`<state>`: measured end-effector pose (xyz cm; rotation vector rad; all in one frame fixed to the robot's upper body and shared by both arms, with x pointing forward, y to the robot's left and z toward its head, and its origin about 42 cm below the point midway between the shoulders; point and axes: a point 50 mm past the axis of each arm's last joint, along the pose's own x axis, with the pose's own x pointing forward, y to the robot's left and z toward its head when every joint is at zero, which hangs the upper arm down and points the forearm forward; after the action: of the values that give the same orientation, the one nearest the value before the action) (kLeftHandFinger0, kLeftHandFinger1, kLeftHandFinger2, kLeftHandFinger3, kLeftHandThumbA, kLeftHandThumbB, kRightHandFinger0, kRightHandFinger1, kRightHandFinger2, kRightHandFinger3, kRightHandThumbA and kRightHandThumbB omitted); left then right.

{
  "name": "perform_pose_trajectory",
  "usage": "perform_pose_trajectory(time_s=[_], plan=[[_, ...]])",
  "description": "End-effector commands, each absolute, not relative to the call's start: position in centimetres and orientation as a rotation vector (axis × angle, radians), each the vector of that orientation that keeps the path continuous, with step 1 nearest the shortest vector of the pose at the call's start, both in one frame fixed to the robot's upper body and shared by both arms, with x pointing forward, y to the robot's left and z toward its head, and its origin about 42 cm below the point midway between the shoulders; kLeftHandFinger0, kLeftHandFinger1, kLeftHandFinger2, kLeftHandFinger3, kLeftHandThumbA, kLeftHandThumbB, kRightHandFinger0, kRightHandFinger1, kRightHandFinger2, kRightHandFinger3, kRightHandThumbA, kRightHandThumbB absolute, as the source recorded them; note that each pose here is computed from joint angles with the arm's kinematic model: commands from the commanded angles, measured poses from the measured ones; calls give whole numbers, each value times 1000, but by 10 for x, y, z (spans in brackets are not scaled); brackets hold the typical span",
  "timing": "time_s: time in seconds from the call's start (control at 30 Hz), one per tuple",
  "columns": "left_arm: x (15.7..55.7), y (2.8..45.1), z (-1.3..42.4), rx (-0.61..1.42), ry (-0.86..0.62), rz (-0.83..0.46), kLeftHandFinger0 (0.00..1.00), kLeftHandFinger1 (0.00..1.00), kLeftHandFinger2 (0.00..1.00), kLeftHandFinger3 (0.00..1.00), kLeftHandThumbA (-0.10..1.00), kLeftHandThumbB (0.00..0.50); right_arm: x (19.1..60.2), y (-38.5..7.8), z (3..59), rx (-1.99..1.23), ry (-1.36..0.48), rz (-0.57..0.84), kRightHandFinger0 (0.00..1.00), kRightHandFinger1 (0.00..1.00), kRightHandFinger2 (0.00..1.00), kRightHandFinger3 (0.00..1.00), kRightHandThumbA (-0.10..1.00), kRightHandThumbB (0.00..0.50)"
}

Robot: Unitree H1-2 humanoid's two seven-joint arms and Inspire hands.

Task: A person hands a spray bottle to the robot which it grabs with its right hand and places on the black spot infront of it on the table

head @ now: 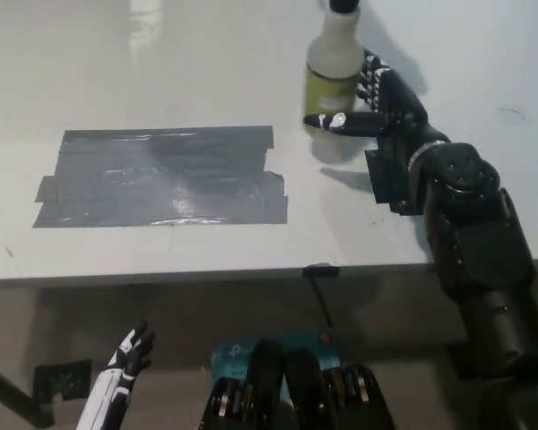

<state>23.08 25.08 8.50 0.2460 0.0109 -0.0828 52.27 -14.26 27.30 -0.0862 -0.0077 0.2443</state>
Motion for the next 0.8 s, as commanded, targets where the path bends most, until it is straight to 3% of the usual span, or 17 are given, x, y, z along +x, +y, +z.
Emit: perform_pose_trajectory(time_s=[0.0,0.37,0.43,0.53,0.67,0.7,0.73,0.77], plan=[[231,250,97,263,-65,-88,1000,1000,1000,1000,1000,82,529,-132,310,-54,-139,247,1000,1000,1000,1000,1000,371],[235,251,100,254,-65,-93,1000,1000,1000,1000,1000,56,540,-131,319,-26,-140,251,1000,1000,1000,1000,997,383],[237,251,101,258,-68,-93,1000,1000,1000,1000,1000,43,544,-125,325,-7,-136,260,1000,1000,1000,1000,961,412],[239,252,103,255,-75,-97,1000,1000,1000,1000,1000,22,551,-116,332,-44,-175,242,1000,1000,1000,1000,866,409],[239,252,103,255,-75,-97,1000,1000,1000,1000,1000,22,552,-116,332,-44,-178,241,1000,1000,1000,1000,866,409],[238,251,103,261,-76,-98,1000,1000,1000,1000,1000,23,554,-114,332,-44,-168,221,986,1000,1000,1000,781,421],[238,251,102,263,-76,-98,1000,1000,1000,1000,1000,23,555,-113,333,-44,-164,212,986,1000,1000,1000,781,421],[239,250,104,253,-72,-95,1000,1000,1000,1000,1000,49,560,-101,336,-113,-206,121,239,209,293,495,148,206]])
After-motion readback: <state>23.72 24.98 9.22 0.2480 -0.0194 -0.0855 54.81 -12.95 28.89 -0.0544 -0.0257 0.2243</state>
